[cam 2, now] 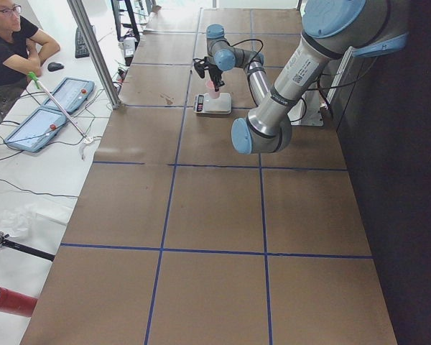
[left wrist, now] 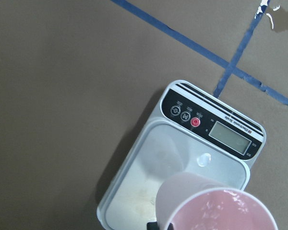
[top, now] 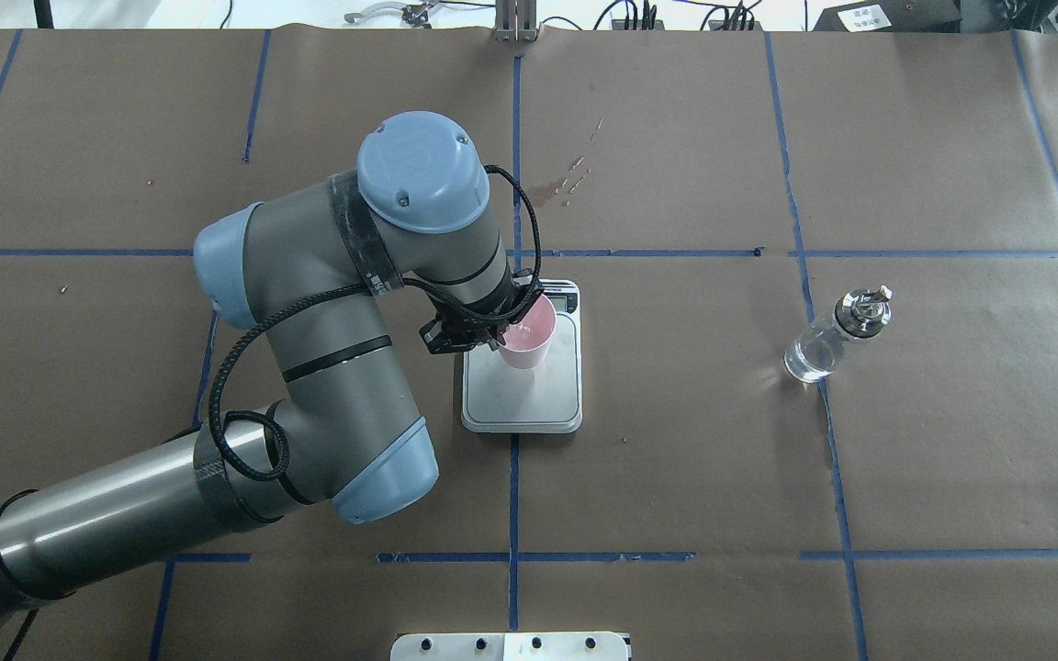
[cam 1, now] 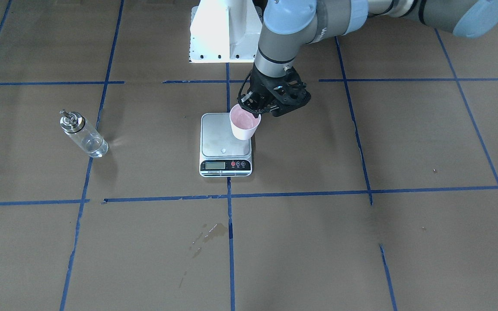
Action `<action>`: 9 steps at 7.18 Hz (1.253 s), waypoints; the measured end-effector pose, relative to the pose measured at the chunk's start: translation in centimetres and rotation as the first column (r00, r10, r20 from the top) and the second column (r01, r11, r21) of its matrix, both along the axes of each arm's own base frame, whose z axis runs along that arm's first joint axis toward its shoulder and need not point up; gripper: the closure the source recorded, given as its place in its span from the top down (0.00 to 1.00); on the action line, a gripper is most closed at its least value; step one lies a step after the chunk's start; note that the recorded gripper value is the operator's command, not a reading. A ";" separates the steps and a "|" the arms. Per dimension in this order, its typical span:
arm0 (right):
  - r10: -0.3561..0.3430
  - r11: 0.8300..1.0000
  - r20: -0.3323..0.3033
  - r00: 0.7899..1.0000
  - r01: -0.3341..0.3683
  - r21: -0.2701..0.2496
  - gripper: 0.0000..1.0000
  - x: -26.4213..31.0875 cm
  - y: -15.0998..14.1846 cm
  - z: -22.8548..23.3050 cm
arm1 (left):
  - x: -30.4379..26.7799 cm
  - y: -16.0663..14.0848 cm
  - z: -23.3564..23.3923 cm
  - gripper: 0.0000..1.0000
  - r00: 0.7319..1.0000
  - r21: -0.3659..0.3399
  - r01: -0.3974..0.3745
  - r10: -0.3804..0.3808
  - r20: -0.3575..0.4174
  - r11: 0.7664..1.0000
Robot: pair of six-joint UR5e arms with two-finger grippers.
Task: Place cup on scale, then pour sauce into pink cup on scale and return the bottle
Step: 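Lower the pink cup onto the scale and open the left gripper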
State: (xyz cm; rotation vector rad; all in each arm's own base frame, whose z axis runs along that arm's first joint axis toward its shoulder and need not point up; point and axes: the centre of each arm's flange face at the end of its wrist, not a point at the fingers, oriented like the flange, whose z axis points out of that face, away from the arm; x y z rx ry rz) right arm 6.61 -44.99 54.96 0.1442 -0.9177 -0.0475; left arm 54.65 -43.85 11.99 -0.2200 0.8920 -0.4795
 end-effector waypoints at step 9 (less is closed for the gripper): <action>-0.003 1.000 -0.004 1.000 0.003 0.008 1.00 -0.1 0.1 -0.3 | -1.5 0.9 1.2 1.00 0.993 0.143 -0.090 0.099 -0.059 0.986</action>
